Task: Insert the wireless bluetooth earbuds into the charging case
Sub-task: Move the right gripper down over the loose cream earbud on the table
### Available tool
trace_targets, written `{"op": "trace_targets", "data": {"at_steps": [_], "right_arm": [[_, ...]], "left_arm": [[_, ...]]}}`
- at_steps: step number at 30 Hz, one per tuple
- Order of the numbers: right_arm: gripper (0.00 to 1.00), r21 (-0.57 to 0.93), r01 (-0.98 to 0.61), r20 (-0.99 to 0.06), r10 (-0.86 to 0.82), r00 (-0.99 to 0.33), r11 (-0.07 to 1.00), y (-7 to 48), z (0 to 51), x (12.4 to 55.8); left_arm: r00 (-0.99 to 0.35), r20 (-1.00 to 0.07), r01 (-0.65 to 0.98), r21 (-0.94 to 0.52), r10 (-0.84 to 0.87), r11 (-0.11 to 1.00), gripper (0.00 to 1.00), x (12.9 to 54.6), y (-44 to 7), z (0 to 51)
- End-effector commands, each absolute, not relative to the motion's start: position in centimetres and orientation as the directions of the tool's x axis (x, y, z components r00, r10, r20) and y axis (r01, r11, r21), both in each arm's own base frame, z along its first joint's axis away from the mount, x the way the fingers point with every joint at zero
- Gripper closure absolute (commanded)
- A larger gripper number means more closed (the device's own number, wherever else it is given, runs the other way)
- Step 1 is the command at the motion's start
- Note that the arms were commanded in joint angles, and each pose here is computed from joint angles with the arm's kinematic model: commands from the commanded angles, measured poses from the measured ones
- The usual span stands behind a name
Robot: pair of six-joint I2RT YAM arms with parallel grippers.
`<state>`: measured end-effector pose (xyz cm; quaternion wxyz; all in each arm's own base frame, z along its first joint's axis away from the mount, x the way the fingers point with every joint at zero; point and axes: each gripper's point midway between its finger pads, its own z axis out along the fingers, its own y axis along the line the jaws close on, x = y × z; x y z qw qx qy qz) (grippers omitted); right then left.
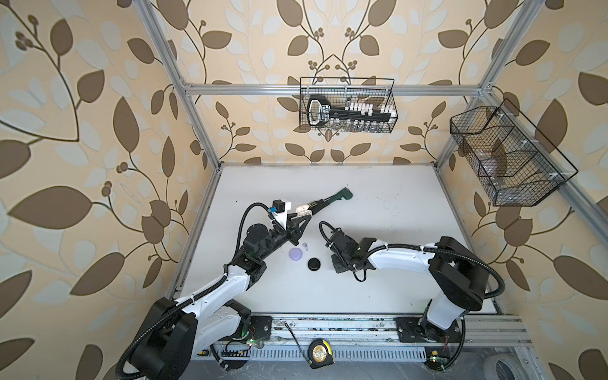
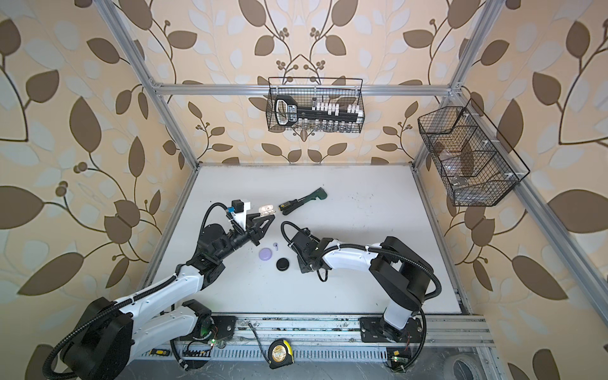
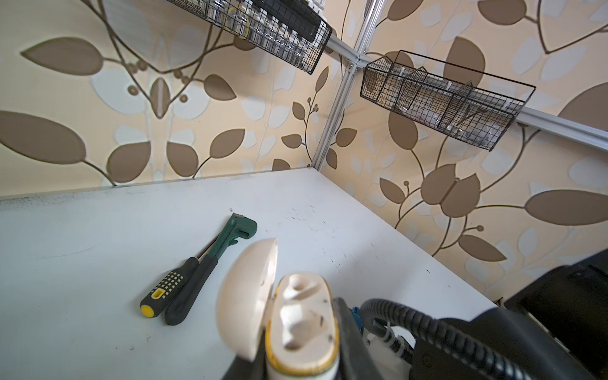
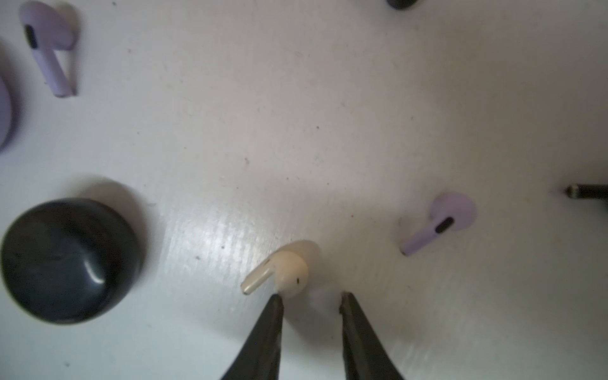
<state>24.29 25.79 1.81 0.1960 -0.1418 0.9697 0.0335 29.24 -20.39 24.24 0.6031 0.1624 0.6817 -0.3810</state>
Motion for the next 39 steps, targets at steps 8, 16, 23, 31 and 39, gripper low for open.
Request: {"op": "trace_targets", "data": {"at_steps": [8,16,23,31,39], "right_arm": [[0.72,-0.061,-0.268,-0.401,-0.27,-0.876,0.961,24.8,1.9,24.9],[0.71,0.05,-0.281,-0.457,-0.228,-0.86,0.958,26.1,5.1,24.7],[0.59,0.146,-0.302,-0.443,-0.21,-0.871,0.942,27.5,6.7,25.2],[0.55,0.061,-0.305,-0.353,-0.265,-0.897,0.95,27.0,5.0,26.3],[0.53,0.028,-0.321,-0.28,-0.301,-0.912,0.947,27.1,3.1,26.0]], "left_arm": [[-0.157,-0.957,0.693,-0.282,-0.243,0.664,1.0,28.8,-20.0,25.5],[-0.152,-0.959,0.695,-0.276,-0.239,0.664,1.0,28.7,-20.0,25.4],[-0.144,-0.96,0.696,-0.271,-0.24,0.665,1.0,28.5,-19.9,25.6],[-0.124,-0.963,0.683,-0.258,-0.24,0.683,1.0,28.2,-19.3,25.8],[-0.115,-0.965,0.678,-0.25,-0.236,0.691,1.0,27.9,-19.0,25.9]]}}
